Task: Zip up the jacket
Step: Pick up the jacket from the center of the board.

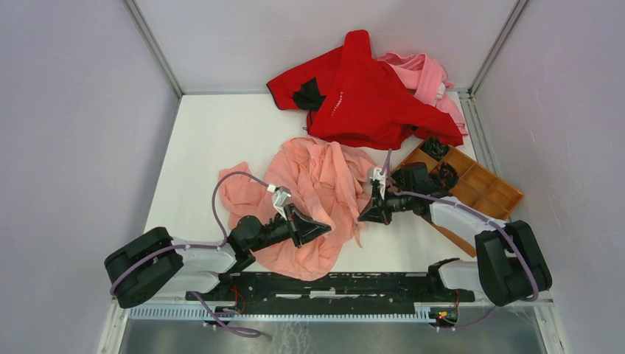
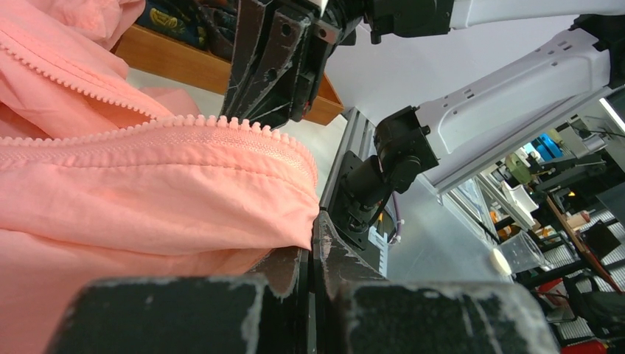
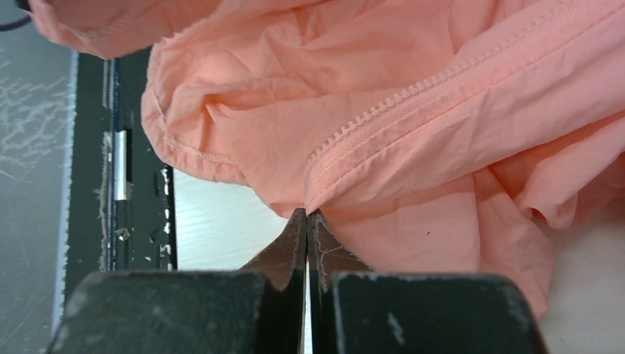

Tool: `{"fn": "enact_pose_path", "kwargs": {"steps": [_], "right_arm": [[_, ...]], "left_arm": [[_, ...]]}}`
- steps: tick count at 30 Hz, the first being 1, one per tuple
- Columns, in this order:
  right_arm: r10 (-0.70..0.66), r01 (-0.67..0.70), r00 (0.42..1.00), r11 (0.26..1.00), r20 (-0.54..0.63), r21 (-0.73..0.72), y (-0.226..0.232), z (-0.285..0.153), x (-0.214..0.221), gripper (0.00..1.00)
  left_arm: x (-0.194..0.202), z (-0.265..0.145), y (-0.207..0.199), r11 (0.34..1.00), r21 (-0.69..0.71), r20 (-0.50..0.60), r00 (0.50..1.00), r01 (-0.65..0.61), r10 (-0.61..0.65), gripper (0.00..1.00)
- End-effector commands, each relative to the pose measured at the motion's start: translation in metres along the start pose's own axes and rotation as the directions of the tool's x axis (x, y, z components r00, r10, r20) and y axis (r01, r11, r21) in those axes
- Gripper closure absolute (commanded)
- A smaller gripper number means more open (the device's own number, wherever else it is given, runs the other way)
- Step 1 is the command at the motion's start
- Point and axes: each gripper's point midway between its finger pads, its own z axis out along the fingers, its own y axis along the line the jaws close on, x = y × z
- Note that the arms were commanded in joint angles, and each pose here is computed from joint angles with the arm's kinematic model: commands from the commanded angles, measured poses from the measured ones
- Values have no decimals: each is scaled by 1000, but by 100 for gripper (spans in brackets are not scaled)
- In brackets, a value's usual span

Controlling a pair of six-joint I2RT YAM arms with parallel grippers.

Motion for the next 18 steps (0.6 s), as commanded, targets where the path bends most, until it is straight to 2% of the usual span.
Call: {"fn": "enact_pose_path", "kwargs": {"steps": [1, 18], "right_arm": [[-49, 57, 993, 996, 110, -75, 11, -7, -36, 100], [-156, 194, 966, 965, 208, -179, 33, -21, -58, 100]], "left_arm": [[-13, 13, -5, 998, 16, 35, 998, -54, 53, 98], [-27, 42, -6, 977, 48, 66, 976, -209, 206, 98]]}}
